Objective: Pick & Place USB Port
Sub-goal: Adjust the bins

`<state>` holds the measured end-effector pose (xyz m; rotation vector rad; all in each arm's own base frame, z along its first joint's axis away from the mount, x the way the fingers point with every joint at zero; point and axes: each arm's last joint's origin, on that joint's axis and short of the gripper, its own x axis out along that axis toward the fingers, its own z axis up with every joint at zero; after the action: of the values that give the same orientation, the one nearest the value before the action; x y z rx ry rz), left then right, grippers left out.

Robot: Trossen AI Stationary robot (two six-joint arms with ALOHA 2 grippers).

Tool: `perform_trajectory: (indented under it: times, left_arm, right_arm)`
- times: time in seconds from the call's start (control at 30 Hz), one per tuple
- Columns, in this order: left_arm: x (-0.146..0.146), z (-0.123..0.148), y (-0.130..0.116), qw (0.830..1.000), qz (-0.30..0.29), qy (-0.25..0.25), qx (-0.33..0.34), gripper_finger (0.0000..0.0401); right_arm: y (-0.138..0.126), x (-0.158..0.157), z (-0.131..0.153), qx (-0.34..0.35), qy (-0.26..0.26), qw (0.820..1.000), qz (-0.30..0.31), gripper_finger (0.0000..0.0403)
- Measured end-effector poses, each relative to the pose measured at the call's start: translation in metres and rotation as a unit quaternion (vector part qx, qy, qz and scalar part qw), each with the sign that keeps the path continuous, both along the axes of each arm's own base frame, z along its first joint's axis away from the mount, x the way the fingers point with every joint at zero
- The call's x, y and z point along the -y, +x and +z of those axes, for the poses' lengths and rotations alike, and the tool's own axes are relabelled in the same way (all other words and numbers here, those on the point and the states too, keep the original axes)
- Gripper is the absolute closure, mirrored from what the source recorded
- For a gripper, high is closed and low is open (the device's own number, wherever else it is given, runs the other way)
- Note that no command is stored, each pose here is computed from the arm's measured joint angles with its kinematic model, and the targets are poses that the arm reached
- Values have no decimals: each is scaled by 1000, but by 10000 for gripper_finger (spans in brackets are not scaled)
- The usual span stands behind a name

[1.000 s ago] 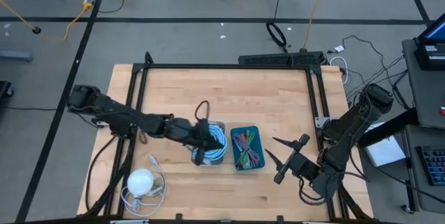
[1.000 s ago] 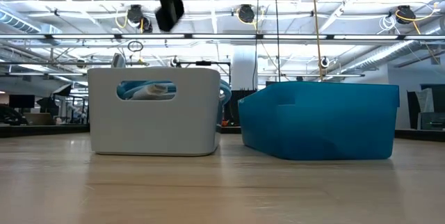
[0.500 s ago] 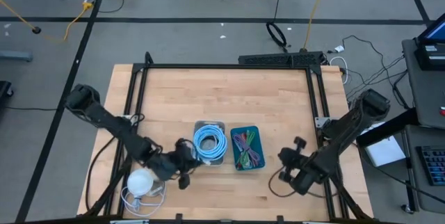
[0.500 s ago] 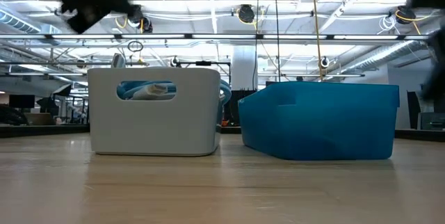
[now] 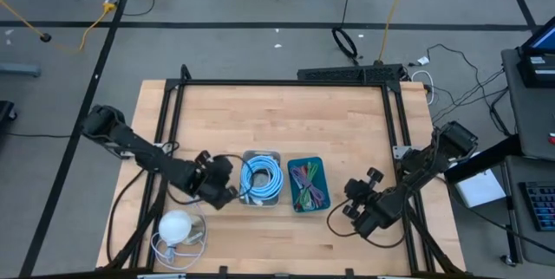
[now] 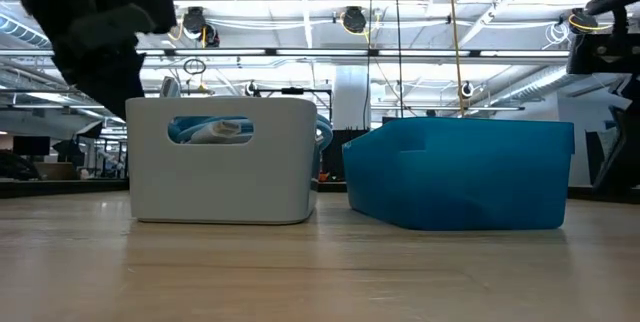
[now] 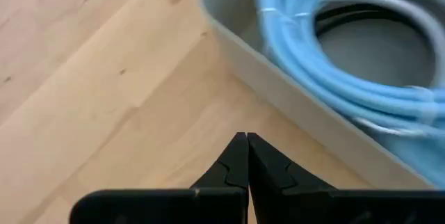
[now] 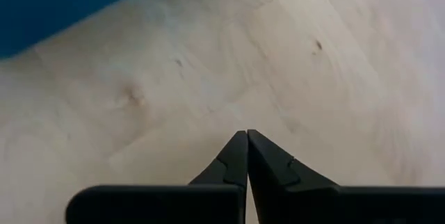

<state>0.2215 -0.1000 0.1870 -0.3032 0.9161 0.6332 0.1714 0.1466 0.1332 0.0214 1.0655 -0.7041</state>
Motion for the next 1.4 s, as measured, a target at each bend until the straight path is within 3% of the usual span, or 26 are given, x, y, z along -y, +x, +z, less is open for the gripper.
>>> perform_trajectory:
  times: [0.23,0.83,1.0,1.4]
  left_arm:
    - [-12,-1,12,999,-18,-35,-12,401]
    - [-6,3,21,995,-61,-70,22,401]
    - [2,6,25,992,-83,-81,53,401]
    - [3,6,26,991,-91,-78,55,401]
  right_arm:
    - [7,1,2,50,-19,999,8,403]
    - [56,1,6,132,17,986,104,403]
    - [61,2,8,139,16,984,113,403]
    - [64,2,9,152,8,981,117,403]
